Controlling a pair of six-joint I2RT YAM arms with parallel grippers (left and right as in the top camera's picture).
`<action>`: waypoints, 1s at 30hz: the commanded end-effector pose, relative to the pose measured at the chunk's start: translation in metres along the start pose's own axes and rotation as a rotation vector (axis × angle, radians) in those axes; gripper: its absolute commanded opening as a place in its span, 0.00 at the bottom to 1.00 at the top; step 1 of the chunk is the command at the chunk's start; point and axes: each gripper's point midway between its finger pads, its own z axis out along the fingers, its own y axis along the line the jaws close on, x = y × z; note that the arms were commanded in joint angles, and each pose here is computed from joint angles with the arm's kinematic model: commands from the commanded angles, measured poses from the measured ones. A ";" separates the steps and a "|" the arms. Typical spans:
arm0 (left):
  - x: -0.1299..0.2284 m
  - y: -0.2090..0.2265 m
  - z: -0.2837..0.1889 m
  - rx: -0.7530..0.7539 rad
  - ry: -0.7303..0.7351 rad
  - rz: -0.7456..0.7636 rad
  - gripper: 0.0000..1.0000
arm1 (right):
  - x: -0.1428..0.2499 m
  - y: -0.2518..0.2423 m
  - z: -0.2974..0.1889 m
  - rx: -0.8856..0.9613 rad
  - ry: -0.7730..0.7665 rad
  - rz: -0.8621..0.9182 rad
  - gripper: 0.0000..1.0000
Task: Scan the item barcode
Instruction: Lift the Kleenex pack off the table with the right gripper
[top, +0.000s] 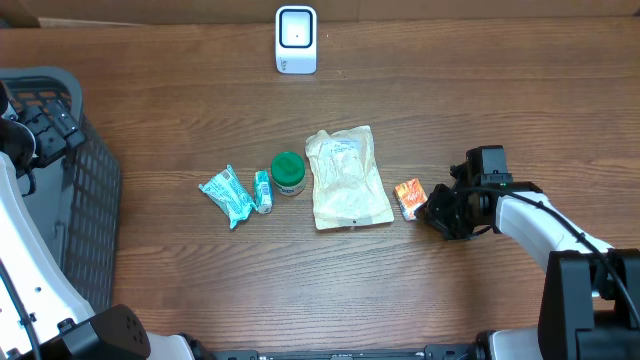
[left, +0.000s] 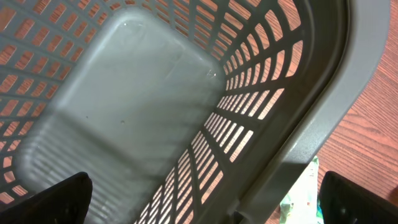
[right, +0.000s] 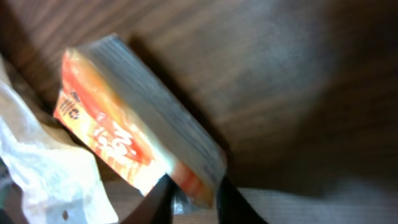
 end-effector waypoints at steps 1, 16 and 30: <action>-0.002 -0.001 0.001 0.003 -0.001 -0.018 1.00 | -0.009 0.010 -0.010 0.007 0.004 -0.047 0.47; -0.002 -0.001 0.001 0.003 -0.001 -0.018 1.00 | -0.023 0.011 -0.013 0.030 -0.026 -0.093 0.35; -0.002 -0.001 0.001 0.003 -0.001 -0.018 1.00 | -0.017 -0.004 0.013 0.065 0.047 -0.055 0.24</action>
